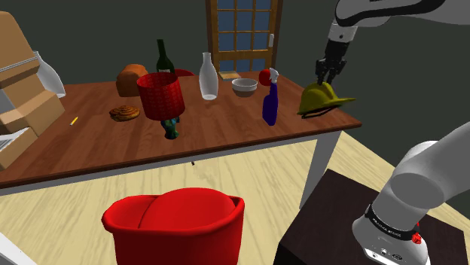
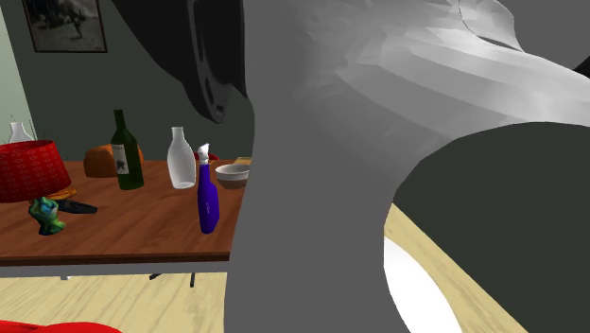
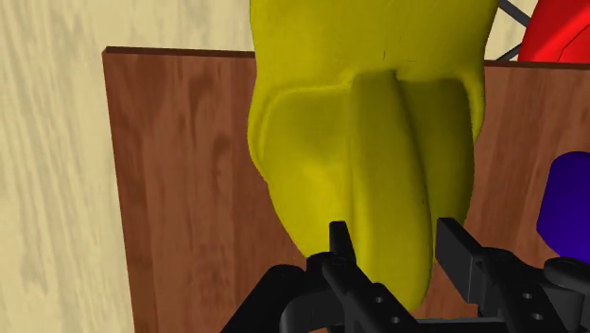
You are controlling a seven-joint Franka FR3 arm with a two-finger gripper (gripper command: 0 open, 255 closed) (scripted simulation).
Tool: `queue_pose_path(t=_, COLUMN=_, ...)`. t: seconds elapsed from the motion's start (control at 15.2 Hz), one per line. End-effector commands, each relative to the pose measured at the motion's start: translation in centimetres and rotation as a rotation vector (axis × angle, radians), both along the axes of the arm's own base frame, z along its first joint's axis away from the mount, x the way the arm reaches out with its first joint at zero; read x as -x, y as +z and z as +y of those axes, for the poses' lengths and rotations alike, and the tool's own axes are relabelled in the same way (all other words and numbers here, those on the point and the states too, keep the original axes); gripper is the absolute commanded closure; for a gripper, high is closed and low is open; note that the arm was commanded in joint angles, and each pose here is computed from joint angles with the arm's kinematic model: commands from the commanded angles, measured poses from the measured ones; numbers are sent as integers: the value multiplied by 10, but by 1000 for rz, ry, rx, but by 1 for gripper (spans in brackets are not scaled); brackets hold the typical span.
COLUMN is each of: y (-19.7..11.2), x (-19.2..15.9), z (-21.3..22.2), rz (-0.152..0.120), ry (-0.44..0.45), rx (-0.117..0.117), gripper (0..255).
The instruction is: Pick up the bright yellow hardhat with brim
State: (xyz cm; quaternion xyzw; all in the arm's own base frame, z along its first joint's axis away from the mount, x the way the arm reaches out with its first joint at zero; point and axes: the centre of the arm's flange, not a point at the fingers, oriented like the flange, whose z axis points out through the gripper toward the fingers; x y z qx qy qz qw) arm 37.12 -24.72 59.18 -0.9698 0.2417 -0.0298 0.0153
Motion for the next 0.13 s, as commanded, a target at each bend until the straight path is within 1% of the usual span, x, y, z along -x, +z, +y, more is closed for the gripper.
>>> queue_pose_path(t=0.0, y=7, x=-1, z=0, rz=-1, ry=0, rx=1, gripper=255)
queue_pose_path(t=0.07, y=8, x=-1, z=0, rz=-1, ry=0, rx=1, gripper=255)
